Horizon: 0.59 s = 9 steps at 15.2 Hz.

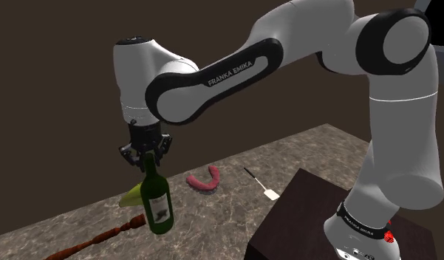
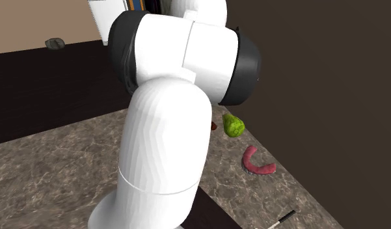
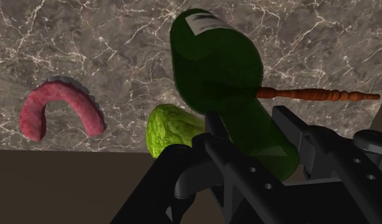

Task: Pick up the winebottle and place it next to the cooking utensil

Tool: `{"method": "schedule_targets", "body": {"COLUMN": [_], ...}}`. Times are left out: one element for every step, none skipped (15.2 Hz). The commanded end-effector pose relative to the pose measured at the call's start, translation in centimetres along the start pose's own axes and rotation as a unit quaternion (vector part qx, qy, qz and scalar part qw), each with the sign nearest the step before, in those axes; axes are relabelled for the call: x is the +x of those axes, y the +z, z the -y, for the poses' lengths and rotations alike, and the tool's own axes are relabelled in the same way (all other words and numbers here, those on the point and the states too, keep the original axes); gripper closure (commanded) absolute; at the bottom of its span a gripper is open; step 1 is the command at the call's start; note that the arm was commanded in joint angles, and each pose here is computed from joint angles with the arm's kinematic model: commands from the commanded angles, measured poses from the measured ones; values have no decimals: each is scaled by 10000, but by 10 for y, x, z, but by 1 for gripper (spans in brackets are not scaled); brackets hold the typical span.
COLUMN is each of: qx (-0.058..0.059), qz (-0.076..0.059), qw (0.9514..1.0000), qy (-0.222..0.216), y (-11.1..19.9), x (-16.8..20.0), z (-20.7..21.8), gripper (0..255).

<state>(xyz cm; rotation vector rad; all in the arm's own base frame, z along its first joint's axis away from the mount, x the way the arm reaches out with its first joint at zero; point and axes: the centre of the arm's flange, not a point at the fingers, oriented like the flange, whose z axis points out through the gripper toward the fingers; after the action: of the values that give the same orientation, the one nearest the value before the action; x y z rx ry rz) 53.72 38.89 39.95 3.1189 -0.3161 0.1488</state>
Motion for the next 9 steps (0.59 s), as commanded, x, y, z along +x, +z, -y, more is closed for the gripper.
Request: {"method": "schedule_targets", "body": {"qx": [0,0,0,0,0,0,0,0,0], "qz": [0,0,0,0,0,0,0,0,0], "qw": [10000,10000,10000,10000,10000,10000,10000,10000,10000], "qy": [-1,-1,-1,-1,-1,-1,-1,-1,-1], "y": [-12,-17,-22,-27,-33,-38,-43,-48,-54], "x": [0,1,1,2,2,3,3,4,4], "z": [0,0,0,0,0,0,0,0,0], "gripper": [255,255,255,255,255,255,255,255,255]}}
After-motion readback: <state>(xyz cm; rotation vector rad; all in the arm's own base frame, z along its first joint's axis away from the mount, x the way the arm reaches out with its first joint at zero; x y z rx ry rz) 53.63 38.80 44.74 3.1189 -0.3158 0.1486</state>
